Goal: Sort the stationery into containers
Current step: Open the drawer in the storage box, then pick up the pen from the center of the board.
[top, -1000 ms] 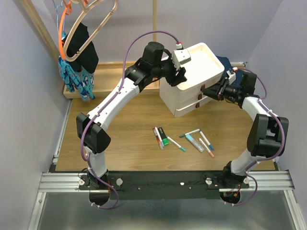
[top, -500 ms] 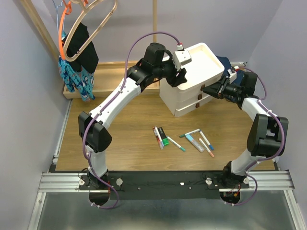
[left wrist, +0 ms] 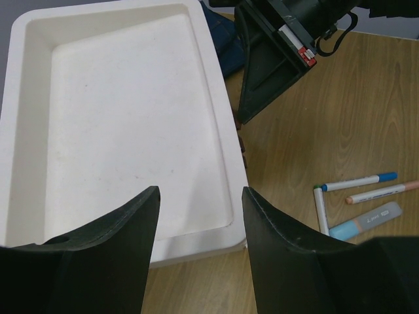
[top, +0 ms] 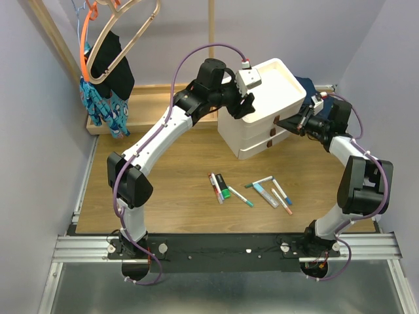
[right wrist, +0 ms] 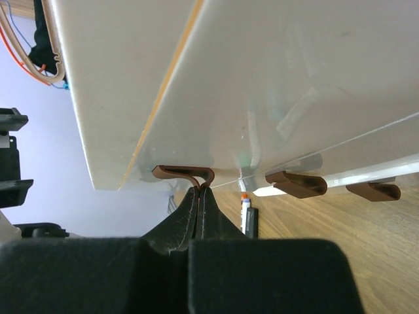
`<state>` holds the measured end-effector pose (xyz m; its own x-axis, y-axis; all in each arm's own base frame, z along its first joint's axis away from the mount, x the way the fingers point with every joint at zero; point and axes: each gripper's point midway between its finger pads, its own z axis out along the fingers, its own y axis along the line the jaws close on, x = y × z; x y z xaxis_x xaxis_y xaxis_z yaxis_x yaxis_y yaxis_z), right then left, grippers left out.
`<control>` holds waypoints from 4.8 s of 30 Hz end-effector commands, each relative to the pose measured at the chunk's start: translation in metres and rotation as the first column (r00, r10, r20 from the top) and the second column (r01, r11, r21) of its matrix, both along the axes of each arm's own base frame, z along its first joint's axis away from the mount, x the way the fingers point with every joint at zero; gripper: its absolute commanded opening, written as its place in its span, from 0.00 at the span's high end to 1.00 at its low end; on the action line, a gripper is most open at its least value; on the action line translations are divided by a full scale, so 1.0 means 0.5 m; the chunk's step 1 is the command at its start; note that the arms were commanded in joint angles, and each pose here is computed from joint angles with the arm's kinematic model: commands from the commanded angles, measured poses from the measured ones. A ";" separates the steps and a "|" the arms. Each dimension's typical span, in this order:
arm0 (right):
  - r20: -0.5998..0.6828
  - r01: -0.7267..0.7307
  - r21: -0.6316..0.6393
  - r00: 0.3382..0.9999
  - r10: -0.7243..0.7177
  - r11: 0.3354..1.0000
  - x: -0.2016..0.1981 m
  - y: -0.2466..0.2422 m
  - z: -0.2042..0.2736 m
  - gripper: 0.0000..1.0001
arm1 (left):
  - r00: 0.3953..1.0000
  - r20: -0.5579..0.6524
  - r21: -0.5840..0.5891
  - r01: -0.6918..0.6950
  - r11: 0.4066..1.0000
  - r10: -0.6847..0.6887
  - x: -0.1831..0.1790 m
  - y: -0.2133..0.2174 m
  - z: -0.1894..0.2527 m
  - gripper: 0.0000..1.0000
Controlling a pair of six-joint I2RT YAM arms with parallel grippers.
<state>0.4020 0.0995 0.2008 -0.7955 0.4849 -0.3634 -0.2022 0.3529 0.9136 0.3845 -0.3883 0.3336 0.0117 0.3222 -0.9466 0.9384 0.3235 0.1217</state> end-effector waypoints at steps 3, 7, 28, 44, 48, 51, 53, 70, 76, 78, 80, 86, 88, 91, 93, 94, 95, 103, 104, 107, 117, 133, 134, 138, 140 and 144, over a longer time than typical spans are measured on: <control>0.056 -0.051 -0.022 0.997 0.052 0.998 -0.045 0.005 0.033 0.99 | 0.999 0.031 0.003 -0.013 1.000 0.013 0.008 -0.001 0.011 0.38; 0.084 -0.051 -0.052 0.995 0.055 0.997 -0.068 0.001 0.051 0.99 | 0.999 0.034 0.005 -0.013 1.000 0.013 0.007 0.001 0.013 0.38; -0.063 -0.132 -0.124 0.990 0.125 0.984 -0.229 -0.020 0.014 0.99 | 0.999 0.050 0.025 -0.016 1.000 0.015 -0.005 0.013 0.015 0.37; -0.066 -0.108 -0.149 0.993 0.099 0.983 -0.290 -0.064 0.016 0.90 | 0.998 0.070 0.032 0.006 0.999 -0.008 -0.025 -0.008 0.020 0.37; -0.004 -0.097 -0.218 0.995 0.098 0.971 -0.281 -0.073 0.044 0.57 | 0.996 0.091 0.026 -0.005 1.000 0.003 -0.030 -0.006 0.037 0.34; 0.066 -0.085 -0.309 0.992 0.111 0.947 -0.290 -0.078 0.082 0.51 | 0.994 0.106 0.015 -0.023 1.000 0.021 -0.037 0.006 0.061 0.33; 0.095 -0.072 -0.353 0.989 0.113 0.933 -0.298 -0.080 0.100 0.48 | 0.992 0.116 0.006 -0.059 0.998 0.058 -0.043 0.027 0.079 0.32; 0.284 0.252 -0.607 0.955 -0.091 0.754 -0.360 -0.124 0.242 0.00 | 0.956 0.192 0.110 -0.248 0.963 0.224 -0.169 0.237 0.050 0.01; 0.424 0.204 -0.782 0.866 0.263 0.589 -0.408 -0.117 0.296 0.00 | 0.960 0.122 0.253 -0.277 0.927 0.254 -0.197 0.308 -0.036 0.01; 0.390 0.185 -0.843 0.857 0.338 0.505 -0.420 -0.134 0.263 0.00 | 0.965 0.081 0.292 -0.261 0.920 0.248 -0.207 0.321 -0.082 0.01; 0.376 0.180 -0.877 0.834 0.404 0.446 -0.440 -0.136 0.225 0.00 | 0.965 0.047 0.297 -0.262 0.918 0.260 -0.211 0.331 -0.111 0.01; 0.104 -0.074 -0.948 0.846 0.523 0.309 -0.464 -0.187 0.001 0.00 | 0.872 -0.004 0.202 -0.479 0.854 0.490 -0.152 0.379 -0.133 0.01; 0.040 -0.111 -0.968 0.817 0.576 0.225 -0.476 -0.206 -0.035 0.00 | 0.791 0.014 0.218 -0.599 0.770 0.612 -0.118 0.422 -0.147 0.01; 0.145 -0.012 -0.973 0.740 0.656 0.229 -0.485 -0.171 -0.013 0.00 | 0.690 0.013 0.203 -0.710 0.674 0.724 -0.091 0.472 -0.158 0.01; 0.213 0.057 -0.970 0.668 0.713 0.236 -0.502 -0.141 -0.017 0.00 | 0.663 0.006 0.213 -0.733 0.647 0.749 -0.082 0.491 -0.179 0.01; 0.247 0.074 -0.962 0.645 0.723 0.263 -0.505 -0.126 -0.022 0.00 | 0.658 -0.003 0.220 -0.734 0.642 0.753 -0.080 0.494 -0.192 0.01; 0.260 0.089 -0.959 0.644 0.719 0.268 -0.505 -0.123 -0.031 0.00 | 0.638 -0.009 0.225 -0.749 0.623 0.770 -0.077 0.502 -0.214 0.01; 0.320 0.105 -0.937 0.639 0.700 0.333 -0.467 -0.117 -0.122 0.24 | 0.685 -0.150 0.258 -0.669 0.697 0.713 -0.084 0.490 -0.284 0.01; 0.307 0.063 -0.932 0.662 0.683 0.357 -0.460 -0.120 -0.137 0.28 | 0.714 -0.128 0.273 -0.642 0.716 0.689 -0.083 0.489 -0.285 0.01; 0.289 -0.011 -0.904 0.720 0.631 0.427 -0.439 -0.123 -0.158 0.37 | 0.747 -0.173 0.246 -0.598 0.763 0.642 -0.077 0.465 -0.271 0.01; 0.137 -0.200 -0.892 0.734 0.665 0.405 -0.427 -0.134 -0.265 0.41 | 0.760 -0.180 0.276 -0.570 0.774 0.624 -0.035 0.443 -0.280 0.01; -0.006 -0.208 -0.941 0.797 0.604 0.265 -0.366 -0.107 -0.339 0.51 | 0.743 -0.168 0.278 -0.595 0.754 0.648 -0.016 0.448 -0.269 0.01; -0.003 -0.204 -0.943 0.797 0.604 0.264 -0.366 -0.107 -0.339 0.51 | 0.744 -0.169 0.276 -0.594 0.756 0.646 -0.016 0.446 -0.269 0.01; -0.010 -0.204 -0.945 0.797 0.604 0.254 -0.373 -0.108 -0.344 0.50 | 0.742 -0.173 0.279 -0.594 0.755 0.648 -0.022 0.447 -0.277 0.01; -0.019 -0.211 -0.945 0.797 0.604 0.249 -0.375 -0.104 -0.346 0.50 | 0.743 -0.172 0.276 -0.594 0.755 0.647 -0.022 0.448 -0.276 0.01; -0.047 -0.238 -0.943 0.790 0.611 0.234 -0.383 -0.100 -0.359 0.49 | 0.744 -0.173 0.273 -0.594 0.757 0.646 -0.023 0.447 -0.276 0.01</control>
<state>0.2063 0.0498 0.0234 -0.5335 -0.6390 -0.5542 -0.7682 0.6402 0.0015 0.3724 -0.1659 0.1868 -0.4914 0.3578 -0.7940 0.5473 0.8361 0.0381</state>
